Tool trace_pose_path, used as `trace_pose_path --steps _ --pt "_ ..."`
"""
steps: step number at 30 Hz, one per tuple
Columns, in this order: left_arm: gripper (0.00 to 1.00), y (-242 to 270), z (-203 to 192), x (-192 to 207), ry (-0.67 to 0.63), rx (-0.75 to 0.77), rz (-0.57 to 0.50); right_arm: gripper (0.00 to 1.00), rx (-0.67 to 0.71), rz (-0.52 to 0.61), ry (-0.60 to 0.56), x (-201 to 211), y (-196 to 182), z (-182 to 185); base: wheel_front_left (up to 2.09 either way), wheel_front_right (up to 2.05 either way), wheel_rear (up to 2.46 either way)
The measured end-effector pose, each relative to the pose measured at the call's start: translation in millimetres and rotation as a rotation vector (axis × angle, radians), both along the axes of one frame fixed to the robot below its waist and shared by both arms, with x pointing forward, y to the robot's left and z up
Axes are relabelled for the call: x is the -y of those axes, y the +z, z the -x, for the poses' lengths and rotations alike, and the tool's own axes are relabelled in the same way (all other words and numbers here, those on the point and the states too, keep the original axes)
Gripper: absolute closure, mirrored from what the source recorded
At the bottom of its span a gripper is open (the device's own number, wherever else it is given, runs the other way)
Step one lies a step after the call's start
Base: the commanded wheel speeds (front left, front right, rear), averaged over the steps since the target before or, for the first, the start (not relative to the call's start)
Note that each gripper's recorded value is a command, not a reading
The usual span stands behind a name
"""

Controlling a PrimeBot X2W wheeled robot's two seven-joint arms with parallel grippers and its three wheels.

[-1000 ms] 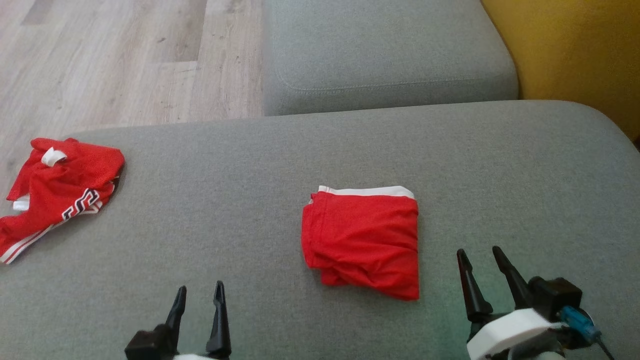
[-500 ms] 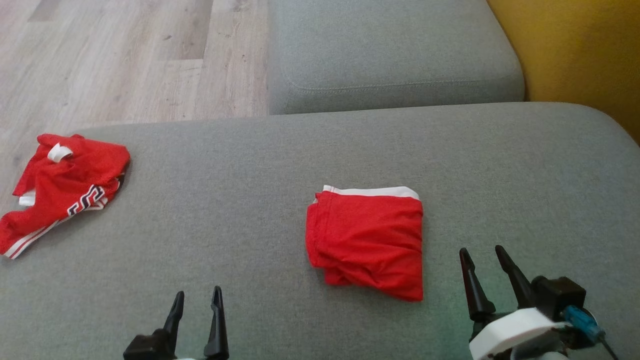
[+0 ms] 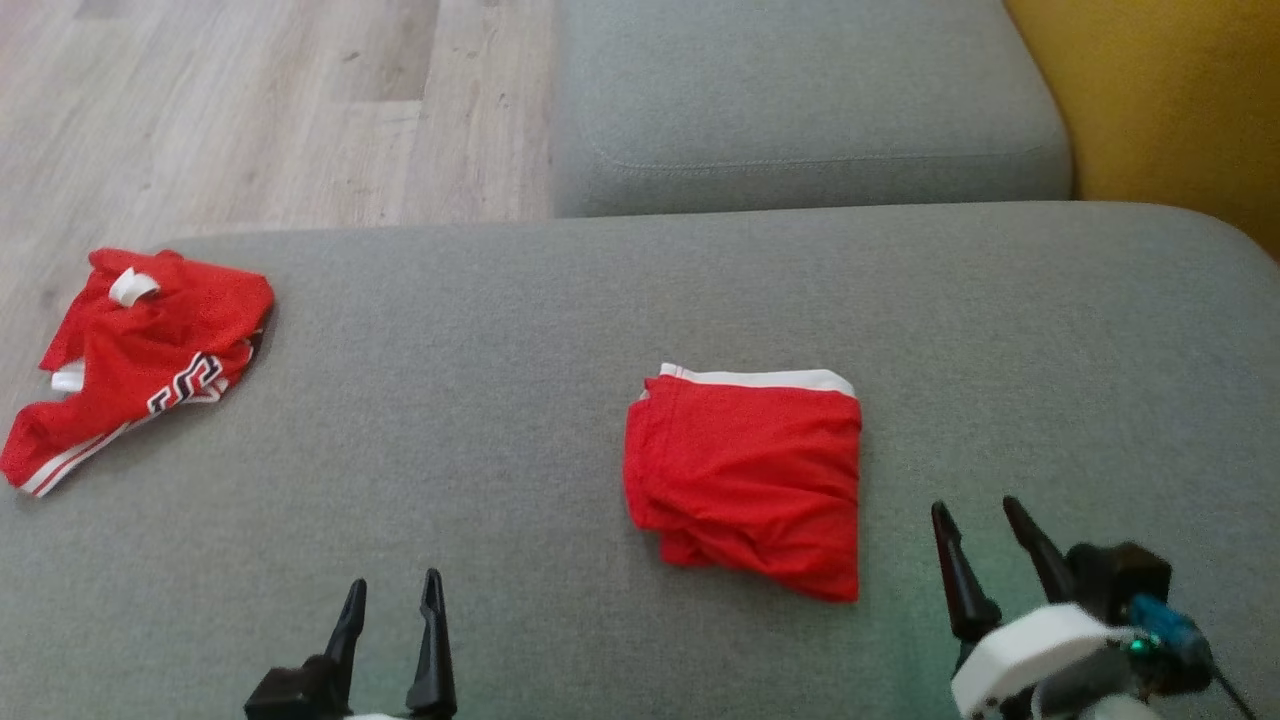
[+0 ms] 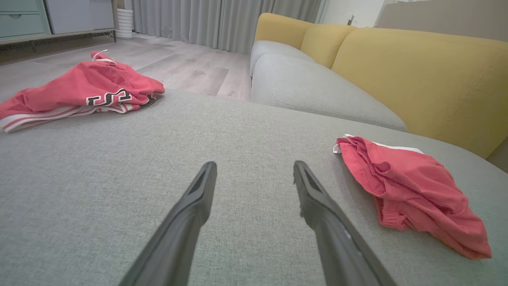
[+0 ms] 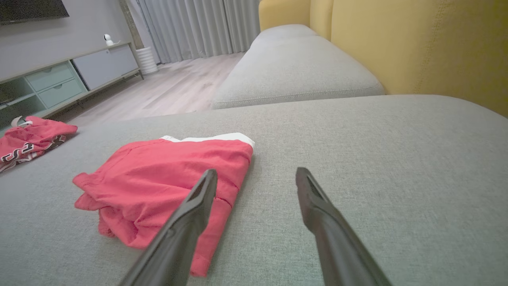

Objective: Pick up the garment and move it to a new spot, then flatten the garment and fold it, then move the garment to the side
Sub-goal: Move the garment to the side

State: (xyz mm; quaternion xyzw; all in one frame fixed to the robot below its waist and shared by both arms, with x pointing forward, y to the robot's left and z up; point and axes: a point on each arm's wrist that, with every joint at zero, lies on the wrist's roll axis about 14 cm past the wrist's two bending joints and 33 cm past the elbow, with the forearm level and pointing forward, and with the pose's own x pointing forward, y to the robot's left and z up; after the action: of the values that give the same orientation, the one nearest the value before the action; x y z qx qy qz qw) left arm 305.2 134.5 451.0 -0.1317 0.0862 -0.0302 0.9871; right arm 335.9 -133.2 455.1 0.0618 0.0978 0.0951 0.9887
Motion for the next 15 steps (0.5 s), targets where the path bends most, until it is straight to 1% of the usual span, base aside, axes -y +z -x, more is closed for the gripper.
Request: trace_pose_path --steps 3,7,9,11,15 --pt "0.00 -2 1 -4 0.017 -0.007 0.001 0.00 -0.016 0.026 0.009 -1 2 -12 0.00 0.00 0.00" --pt "0.00 -5 4 -10 0.041 -0.014 -0.004 0.00 0.001 0.034 0.014 -3 22 -46 0.00 0.00 0.00" --pt "0.00 -6 6 -14 0.060 -0.020 0.003 0.00 -0.007 0.043 0.020 -5 27 -61 0.00 0.00 0.00" --pt "0.00 -8 8 -17 0.077 -0.027 0.012 0.00 -0.049 0.065 0.029 -8 20 -71 0.00 0.00 0.00" --pt "0.00 -13 15 -26 0.118 -0.042 0.012 0.00 -0.193 0.080 0.057 -18 -14 -76 0.00 0.00 0.00"
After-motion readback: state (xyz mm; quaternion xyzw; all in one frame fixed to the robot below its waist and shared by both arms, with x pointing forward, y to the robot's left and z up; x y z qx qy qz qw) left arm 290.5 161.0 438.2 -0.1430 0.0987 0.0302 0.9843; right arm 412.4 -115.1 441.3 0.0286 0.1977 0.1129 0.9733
